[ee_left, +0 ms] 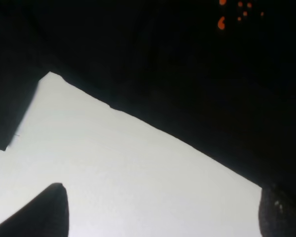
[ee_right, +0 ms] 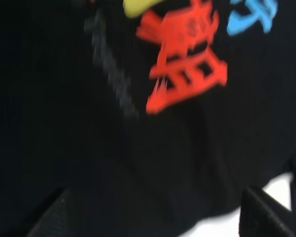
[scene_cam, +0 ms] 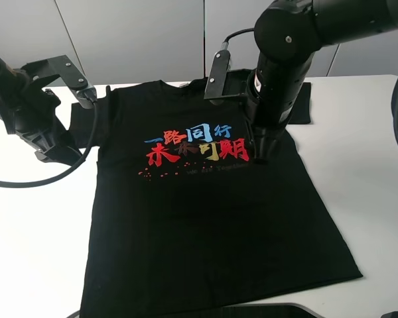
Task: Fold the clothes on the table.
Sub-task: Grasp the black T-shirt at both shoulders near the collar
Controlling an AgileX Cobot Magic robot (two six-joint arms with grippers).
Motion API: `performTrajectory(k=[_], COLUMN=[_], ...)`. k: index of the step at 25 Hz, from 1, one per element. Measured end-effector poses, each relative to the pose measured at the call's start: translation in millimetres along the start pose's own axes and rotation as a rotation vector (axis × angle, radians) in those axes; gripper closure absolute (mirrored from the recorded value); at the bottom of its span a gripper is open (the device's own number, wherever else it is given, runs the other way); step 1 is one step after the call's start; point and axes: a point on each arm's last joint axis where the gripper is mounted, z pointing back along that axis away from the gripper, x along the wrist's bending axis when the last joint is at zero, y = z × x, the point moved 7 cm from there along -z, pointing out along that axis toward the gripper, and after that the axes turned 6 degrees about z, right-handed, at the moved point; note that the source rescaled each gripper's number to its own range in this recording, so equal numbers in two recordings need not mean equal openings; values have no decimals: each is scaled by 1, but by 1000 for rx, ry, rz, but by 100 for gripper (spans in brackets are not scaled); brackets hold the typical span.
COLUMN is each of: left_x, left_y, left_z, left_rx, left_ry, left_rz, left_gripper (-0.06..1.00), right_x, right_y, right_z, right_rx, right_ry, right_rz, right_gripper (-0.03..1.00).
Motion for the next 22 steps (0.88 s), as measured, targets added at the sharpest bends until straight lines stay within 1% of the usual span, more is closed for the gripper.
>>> performTrajectory(k=[3,6,7,9,12,15,19,22], left_x=[2,3,3,4,7,10,10,9], left_y=[0,0,1,0,-4,-7,-6,-3], left_z=[0,1,1,1,1,1,-5,-19], left_rx=[7,10,11,6,-19,-36,-24,14], left_ry=[-12,-19,-21,-27,-48,-62,-57,-34], left_rz=[-20,-27,-30,-32,-47,-72,-77,-92], left_gripper=[-5,-5,-5,-5,-5,-5,-4,2], right_x=[-12,-35,-43,-56,-66,-66,-57,-57], right_y=[-6,5,10,26,44,53,53,53], right_z=[3,6,6,6,0,-13,-39,-51], right_rx=[-76,-155,-169,-175,-156,-127,-85,-67], right_ry=[-53,-109,-113,-119,-125,-156,-222,-241], right_rz=[-97,-230,-250,-277,-283,-276,-238,-223], right_gripper=[22,22,22,22,22,23,28,29])
